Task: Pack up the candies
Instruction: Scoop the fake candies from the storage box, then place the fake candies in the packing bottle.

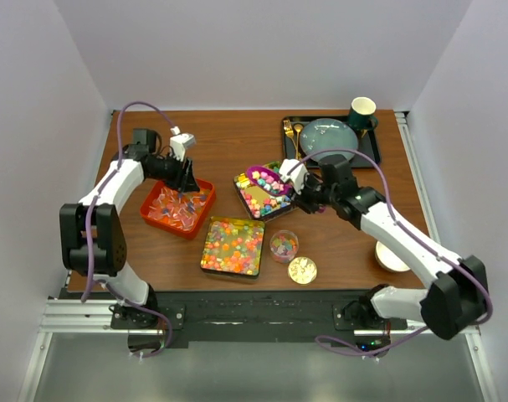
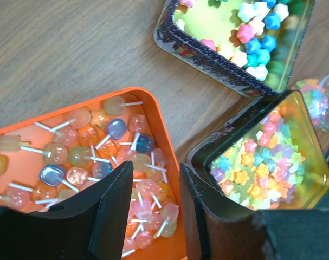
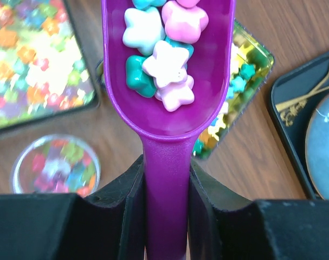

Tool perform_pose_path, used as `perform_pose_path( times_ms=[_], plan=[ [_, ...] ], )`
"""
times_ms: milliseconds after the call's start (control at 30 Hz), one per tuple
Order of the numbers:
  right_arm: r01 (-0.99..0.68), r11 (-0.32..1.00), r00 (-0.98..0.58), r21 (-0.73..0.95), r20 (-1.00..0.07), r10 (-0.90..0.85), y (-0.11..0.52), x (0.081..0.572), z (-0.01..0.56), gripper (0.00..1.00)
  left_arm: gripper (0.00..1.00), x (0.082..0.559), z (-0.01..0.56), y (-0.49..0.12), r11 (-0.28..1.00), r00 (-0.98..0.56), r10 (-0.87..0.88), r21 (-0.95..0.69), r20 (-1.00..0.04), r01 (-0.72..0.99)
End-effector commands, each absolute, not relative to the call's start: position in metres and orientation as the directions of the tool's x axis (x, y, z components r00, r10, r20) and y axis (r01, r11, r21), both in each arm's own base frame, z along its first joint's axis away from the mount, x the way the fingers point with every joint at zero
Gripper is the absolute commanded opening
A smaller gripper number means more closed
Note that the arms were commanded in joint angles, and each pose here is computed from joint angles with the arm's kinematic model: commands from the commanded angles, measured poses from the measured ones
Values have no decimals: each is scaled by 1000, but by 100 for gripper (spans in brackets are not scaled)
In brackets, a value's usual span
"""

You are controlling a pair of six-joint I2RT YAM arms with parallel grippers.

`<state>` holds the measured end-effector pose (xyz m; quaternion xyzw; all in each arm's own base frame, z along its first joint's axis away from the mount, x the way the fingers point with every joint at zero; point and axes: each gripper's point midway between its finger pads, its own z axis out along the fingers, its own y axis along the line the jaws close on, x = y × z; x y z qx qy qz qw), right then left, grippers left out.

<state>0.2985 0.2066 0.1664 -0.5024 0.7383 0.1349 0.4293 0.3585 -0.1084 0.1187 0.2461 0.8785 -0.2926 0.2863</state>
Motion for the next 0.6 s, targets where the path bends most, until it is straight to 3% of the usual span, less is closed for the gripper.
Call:
perform_pose_path(
  times_ms=[0,567],
  plan=[
    [-915,336,-90,-221,-702,-706,184,254,167,0,45,349,154,-118,692,-655,192,-372,-731,619],
    [-946,68,43,-318,-330,-943,94,195,157,0,45,329,203,-117,697,-517,145,-285,-843,659]
  ],
)
